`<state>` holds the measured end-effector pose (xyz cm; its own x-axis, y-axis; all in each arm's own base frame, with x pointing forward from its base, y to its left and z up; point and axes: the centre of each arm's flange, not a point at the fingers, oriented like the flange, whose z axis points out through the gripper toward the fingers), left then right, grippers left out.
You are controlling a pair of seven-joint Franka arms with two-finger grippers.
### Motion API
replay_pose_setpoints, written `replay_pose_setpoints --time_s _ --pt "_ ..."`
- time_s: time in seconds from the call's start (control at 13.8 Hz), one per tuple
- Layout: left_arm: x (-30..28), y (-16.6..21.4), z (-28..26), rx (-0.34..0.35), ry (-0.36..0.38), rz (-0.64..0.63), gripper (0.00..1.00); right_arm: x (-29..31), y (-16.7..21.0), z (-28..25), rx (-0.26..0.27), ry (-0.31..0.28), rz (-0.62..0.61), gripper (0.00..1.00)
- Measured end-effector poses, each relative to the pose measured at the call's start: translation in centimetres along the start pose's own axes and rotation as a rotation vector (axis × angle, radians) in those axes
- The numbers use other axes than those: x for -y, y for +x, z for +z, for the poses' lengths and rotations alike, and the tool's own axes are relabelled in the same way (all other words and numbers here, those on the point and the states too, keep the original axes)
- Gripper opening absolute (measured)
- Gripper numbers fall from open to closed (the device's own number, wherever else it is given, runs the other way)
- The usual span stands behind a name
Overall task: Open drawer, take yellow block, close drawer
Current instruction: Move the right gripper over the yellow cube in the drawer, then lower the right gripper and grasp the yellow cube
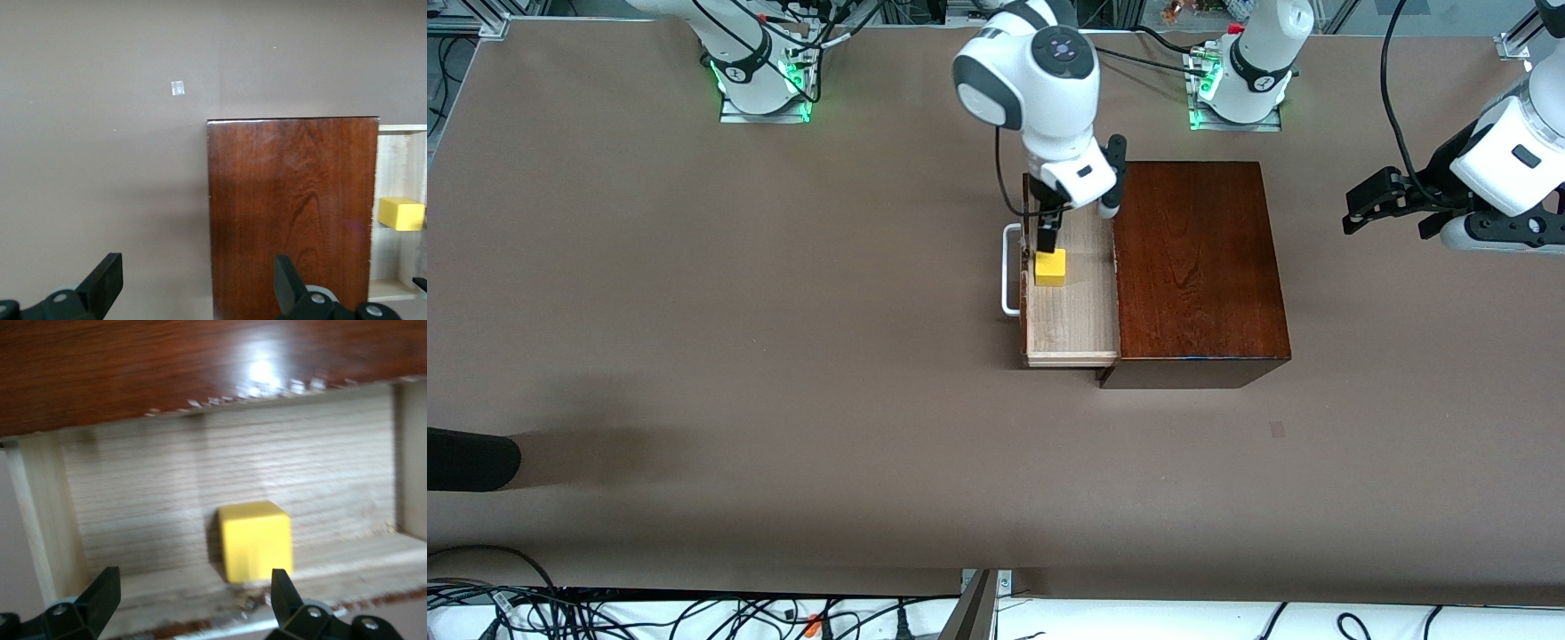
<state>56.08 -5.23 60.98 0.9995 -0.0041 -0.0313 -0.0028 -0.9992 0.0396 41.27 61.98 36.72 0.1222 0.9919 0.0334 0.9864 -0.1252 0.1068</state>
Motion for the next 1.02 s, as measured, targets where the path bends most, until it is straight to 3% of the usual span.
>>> replay_pose_setpoints --time_s 0.36,1.02 --pt "-0.2 -0.2 0.2 0.01 0.049 0.016 1.0 -0.5 0.0 2.2 0.013 -0.02 -0.057 1.0" --pt "-0.1 -0.3 0.0 0.011 0.052 0.019 1.0 -2.8 -1.2 3.3 0.023 -0.024 -0.095 1.0"
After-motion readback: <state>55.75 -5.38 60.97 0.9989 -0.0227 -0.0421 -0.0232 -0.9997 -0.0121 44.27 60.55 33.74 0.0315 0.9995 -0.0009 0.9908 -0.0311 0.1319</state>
